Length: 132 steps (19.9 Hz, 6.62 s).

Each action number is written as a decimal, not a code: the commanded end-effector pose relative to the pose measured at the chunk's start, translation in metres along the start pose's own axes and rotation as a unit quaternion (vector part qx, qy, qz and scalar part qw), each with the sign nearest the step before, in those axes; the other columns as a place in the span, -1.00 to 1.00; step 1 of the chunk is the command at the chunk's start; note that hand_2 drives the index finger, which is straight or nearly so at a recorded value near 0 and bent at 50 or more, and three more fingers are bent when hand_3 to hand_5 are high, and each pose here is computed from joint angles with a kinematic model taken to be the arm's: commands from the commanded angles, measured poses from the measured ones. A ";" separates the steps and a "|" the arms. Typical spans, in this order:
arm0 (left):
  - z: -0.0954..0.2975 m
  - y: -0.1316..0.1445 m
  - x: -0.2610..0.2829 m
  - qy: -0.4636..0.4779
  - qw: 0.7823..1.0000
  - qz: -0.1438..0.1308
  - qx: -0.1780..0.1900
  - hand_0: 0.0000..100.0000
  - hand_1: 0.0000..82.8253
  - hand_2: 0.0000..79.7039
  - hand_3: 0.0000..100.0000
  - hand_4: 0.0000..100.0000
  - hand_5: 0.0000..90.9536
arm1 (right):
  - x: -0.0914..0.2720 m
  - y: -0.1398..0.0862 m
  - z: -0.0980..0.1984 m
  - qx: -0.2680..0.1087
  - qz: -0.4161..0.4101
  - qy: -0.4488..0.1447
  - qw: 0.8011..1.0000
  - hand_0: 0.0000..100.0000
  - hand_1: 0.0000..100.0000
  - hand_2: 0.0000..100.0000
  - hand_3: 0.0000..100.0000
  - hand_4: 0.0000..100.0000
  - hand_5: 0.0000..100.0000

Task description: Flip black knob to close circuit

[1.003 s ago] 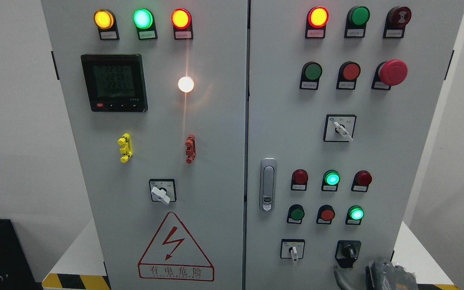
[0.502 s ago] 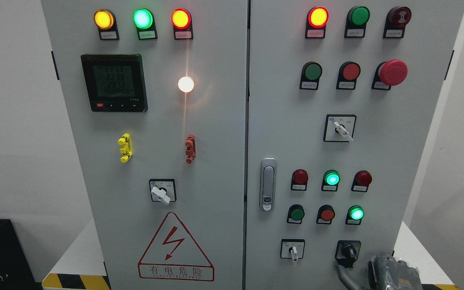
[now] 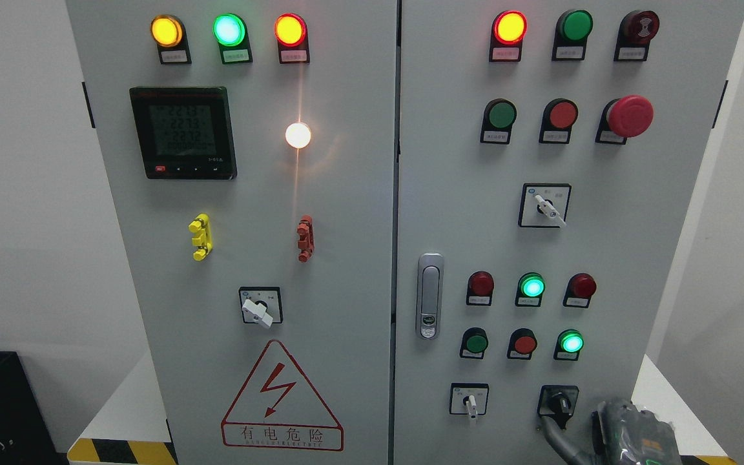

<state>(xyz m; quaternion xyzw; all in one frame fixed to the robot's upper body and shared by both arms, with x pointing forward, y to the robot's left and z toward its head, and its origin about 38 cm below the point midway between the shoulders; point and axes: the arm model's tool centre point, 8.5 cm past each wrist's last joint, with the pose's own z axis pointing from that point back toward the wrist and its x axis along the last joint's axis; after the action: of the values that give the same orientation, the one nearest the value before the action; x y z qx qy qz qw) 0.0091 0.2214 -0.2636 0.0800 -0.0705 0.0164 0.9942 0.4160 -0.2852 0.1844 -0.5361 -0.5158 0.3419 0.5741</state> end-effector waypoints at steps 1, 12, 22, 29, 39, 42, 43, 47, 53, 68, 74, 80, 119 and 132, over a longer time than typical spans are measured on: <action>0.000 0.000 0.000 0.000 1.000 0.000 0.000 -0.76 0.34 -1.00 -1.00 -1.00 -1.00 | 0.000 -0.002 -0.001 -0.006 0.014 0.003 1.000 -1.00 -1.00 0.97 1.00 1.00 1.00; 0.000 0.000 0.000 0.000 1.000 0.000 0.000 -0.76 0.34 -1.00 -1.00 -1.00 -1.00 | -0.002 -0.001 -0.002 -0.008 0.025 0.008 1.000 -1.00 -1.00 0.96 1.00 1.00 1.00; 0.000 0.000 0.000 0.000 1.000 0.000 0.000 -0.76 0.34 -1.00 -1.00 -1.00 -1.00 | -0.012 -0.003 -0.001 -0.012 0.027 0.018 0.999 -1.00 -1.00 0.96 1.00 1.00 1.00; 0.000 0.000 0.001 -0.001 1.000 0.000 0.000 -0.76 0.34 -1.00 -1.00 -1.00 -1.00 | -0.012 -0.003 -0.002 -0.012 0.026 0.018 0.999 -1.00 -1.00 0.97 1.00 1.00 1.00; 0.000 0.000 0.000 0.000 1.000 0.000 0.000 -0.76 0.34 -1.00 -1.00 -1.00 -1.00 | -0.014 -0.004 -0.002 -0.014 0.030 0.019 0.999 -1.00 -1.00 0.96 1.00 1.00 1.00; 0.000 0.000 0.000 0.000 1.000 0.000 0.000 -0.76 0.34 -1.00 -1.00 -1.00 -1.00 | -0.016 -0.005 -0.003 -0.014 0.032 0.019 0.999 -1.00 -1.00 0.96 1.00 1.00 1.00; 0.000 0.000 0.000 0.000 1.000 0.000 0.000 -0.76 0.34 -1.00 -1.00 -1.00 -1.00 | -0.016 -0.005 -0.003 -0.014 0.032 0.020 0.999 -1.00 -1.00 0.96 1.00 1.00 1.00; 0.000 0.000 0.000 0.000 1.000 0.000 0.000 -0.76 0.34 -1.00 -1.00 -1.00 -1.00 | -0.017 -0.006 -0.003 -0.018 0.039 0.021 0.999 -1.00 -1.00 0.96 1.00 1.00 1.00; 0.000 0.000 0.000 0.000 1.000 0.000 0.000 -0.76 0.34 -1.00 -1.00 -1.00 -1.00 | -0.016 -0.006 -0.003 -0.018 0.038 0.021 0.999 -1.00 -1.00 0.95 1.00 1.00 1.00; 0.000 0.000 0.000 0.000 1.000 0.000 0.000 -0.76 0.34 -1.00 -1.00 -1.00 -1.00 | -0.019 -0.009 -0.003 -0.023 0.038 0.025 0.999 -1.00 -1.00 0.95 1.00 1.00 1.00; 0.000 0.000 0.000 0.000 1.000 0.000 0.000 -0.76 0.34 -1.00 -1.00 -1.00 -1.00 | -0.019 -0.009 -0.002 -0.023 0.037 0.025 0.999 -1.00 -1.00 0.95 1.00 1.00 1.00; 0.000 0.000 0.000 0.000 1.000 0.000 0.000 -0.76 0.34 -1.00 -1.00 -1.00 -1.00 | -0.018 -0.010 -0.002 -0.024 0.037 0.024 0.999 -1.00 -1.00 0.96 1.00 1.00 1.00; 0.000 0.000 0.000 0.000 1.000 0.000 0.000 -0.76 0.34 -1.00 -1.00 -1.00 -1.00 | 0.001 -0.007 0.001 -0.022 0.022 0.003 1.000 -1.00 -0.98 0.95 1.00 1.00 1.00; 0.000 0.000 0.000 0.000 1.000 0.000 0.000 -0.76 0.34 -1.00 -1.00 -1.00 -1.00 | 0.021 0.002 0.009 -0.012 0.013 -0.020 1.000 -1.00 -0.98 0.94 1.00 1.00 1.00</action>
<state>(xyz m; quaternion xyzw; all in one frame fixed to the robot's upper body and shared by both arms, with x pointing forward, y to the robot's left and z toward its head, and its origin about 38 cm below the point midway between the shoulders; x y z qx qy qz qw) 0.0091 0.2214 -0.2636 0.0801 -0.0705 0.0162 0.9942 0.4120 -0.2812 0.1870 -0.5577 -0.5113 0.3455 0.5551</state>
